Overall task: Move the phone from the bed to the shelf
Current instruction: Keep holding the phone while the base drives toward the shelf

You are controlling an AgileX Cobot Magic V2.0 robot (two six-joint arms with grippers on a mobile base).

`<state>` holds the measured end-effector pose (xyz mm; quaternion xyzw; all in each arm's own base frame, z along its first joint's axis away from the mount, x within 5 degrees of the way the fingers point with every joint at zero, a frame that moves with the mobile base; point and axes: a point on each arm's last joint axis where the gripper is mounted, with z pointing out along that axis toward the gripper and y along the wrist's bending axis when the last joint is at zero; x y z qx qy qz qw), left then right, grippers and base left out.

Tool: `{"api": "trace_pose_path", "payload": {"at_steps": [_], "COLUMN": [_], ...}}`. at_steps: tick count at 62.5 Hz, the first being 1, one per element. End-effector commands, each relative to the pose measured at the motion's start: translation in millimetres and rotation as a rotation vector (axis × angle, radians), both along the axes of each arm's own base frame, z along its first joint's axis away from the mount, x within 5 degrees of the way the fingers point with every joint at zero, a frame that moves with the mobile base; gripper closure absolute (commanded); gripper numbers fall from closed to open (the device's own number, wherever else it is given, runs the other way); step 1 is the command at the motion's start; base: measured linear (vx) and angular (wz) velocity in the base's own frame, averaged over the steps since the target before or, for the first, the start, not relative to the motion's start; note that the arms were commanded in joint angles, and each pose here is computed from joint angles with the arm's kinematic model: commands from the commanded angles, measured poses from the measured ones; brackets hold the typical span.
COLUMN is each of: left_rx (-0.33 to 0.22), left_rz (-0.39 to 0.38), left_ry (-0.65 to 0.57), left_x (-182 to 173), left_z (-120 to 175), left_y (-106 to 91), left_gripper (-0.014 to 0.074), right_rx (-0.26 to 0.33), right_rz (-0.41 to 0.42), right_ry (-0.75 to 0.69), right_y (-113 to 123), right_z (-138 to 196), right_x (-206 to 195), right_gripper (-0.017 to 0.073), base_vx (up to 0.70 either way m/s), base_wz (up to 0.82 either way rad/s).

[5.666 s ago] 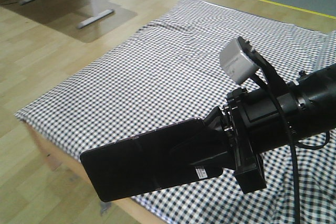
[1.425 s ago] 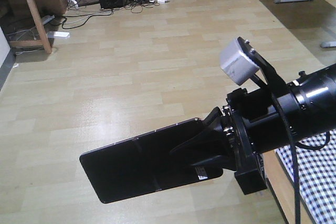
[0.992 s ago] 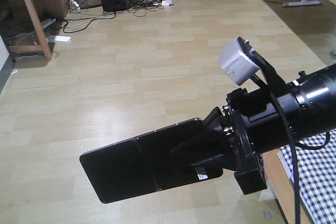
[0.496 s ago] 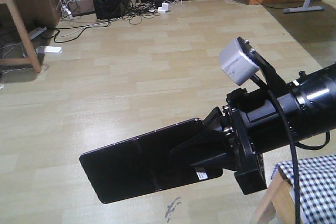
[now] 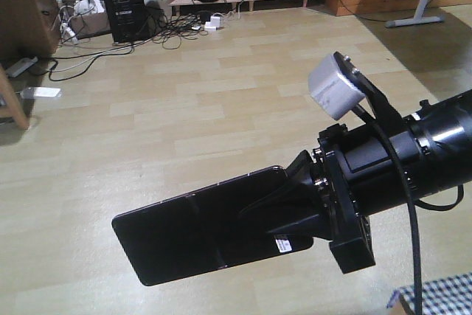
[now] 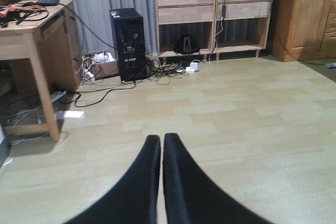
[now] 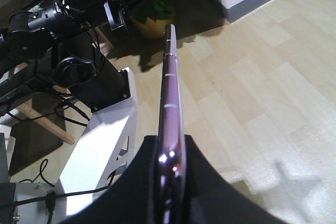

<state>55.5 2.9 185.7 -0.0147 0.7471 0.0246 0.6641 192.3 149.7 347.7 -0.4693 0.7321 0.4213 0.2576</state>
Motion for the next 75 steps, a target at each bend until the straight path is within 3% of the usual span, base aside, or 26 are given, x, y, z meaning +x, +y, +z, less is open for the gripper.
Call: {"api": "trace_pose_path", "payload": {"at_steps": [1,75], "left_rx": [-0.005,-0.005], "left_rz": [0.0,0.0], "left_ry": [-0.075,-0.075], "left_x": [0.3,0.3], "left_z": [5.0,5.0], "left_y": [0.1,0.1], "left_gripper": [0.0592,0.0592], "right_rx": [0.097,0.097], "right_rz": [0.049,0.049], "right_ry": [0.012,0.012], "right_y": [1.1,1.1], "right_z": [19.8,19.8], "right_x": [-11.8,-11.8], "right_gripper": [0.0561,0.0561], "base_vx": [0.39,0.38], "base_wz": [-0.09,-0.07]}}
